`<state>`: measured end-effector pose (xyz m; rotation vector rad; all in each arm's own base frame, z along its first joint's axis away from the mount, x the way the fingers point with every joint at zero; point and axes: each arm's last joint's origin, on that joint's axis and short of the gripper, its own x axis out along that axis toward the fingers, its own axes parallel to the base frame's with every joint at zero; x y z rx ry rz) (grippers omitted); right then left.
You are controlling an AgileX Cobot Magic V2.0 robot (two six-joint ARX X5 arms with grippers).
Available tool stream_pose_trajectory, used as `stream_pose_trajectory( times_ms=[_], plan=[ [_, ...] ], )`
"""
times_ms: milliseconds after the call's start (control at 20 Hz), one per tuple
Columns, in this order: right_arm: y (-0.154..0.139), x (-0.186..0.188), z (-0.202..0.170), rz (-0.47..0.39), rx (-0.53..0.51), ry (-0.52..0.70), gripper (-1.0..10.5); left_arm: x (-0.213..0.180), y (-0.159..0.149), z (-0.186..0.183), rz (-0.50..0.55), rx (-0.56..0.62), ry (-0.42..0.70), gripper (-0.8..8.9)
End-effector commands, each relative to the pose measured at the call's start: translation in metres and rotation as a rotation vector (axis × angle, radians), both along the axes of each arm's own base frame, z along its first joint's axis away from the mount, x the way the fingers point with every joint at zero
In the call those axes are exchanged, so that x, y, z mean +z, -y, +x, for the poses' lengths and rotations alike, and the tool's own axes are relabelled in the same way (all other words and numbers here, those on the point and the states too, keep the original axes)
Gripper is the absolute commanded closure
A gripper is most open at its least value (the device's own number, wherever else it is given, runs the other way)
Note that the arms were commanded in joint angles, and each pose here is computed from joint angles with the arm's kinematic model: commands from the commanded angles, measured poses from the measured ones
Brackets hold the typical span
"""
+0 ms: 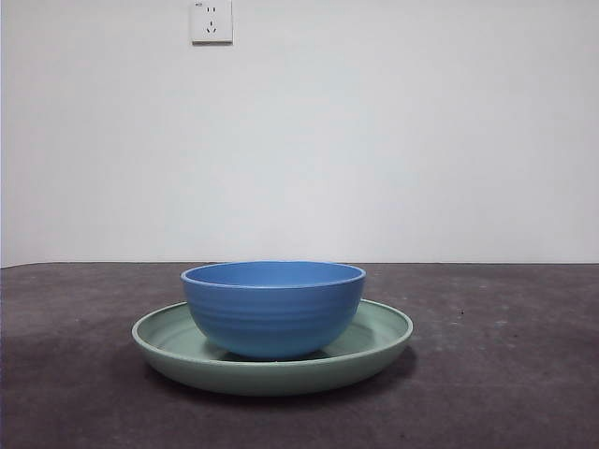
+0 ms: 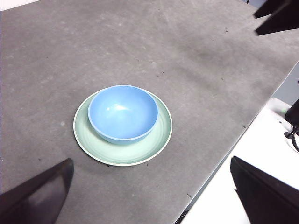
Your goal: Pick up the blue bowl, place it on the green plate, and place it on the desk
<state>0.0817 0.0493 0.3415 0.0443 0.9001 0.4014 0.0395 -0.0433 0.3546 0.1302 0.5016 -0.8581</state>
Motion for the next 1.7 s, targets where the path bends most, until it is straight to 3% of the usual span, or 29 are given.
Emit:
stream_pose_trajectory(
  times_ms=[50, 350, 550, 800, 850, 950, 1000, 1700],
  plan=[
    [0.009, 0.008, -0.017, 0.023, 0.021, 0.065, 3.6, 0.003, 0.0, 0.0, -0.009, -0.013, 0.007, 1.26],
    [0.027, 0.008, -0.046, 0.052, 0.032, 0.126, 3.6, 0.003, 0.0, -0.001, -0.009, -0.012, 0.004, 1.28],
    [0.027, 0.009, -0.046, 0.057, 0.031, 0.135, 3.6, 0.003, 0.0, -0.001, -0.009, -0.012, 0.004, 3.25],
    [0.026, 0.011, -0.044, 0.072, 0.03, 0.16, 3.6, 0.003, 0.0, -0.001, -0.009, -0.012, 0.004, 3.25],
    [0.026, 0.011, -0.044, 0.072, 0.031, 0.16, 4.3, 0.003, 0.0, -0.001, -0.009, -0.012, 0.004, 3.55],
    [0.026, 0.011, -0.044, 0.072, 0.031, 0.159, 9.0, 0.003, 0.0, -0.001, -0.014, -0.006, -0.007, 6.74],
    [0.026, 0.011, -0.044, 0.072, 0.031, 0.159, 9.3, 0.003, 0.0, -0.001, -0.02, 0.0, -0.017, 8.1],
    [0.026, 0.011, -0.044, 0.069, 0.028, 0.161, 9.3, 0.002, 0.0, 0.0, -0.021, 0.012, -0.02, 7.94]
  ],
)
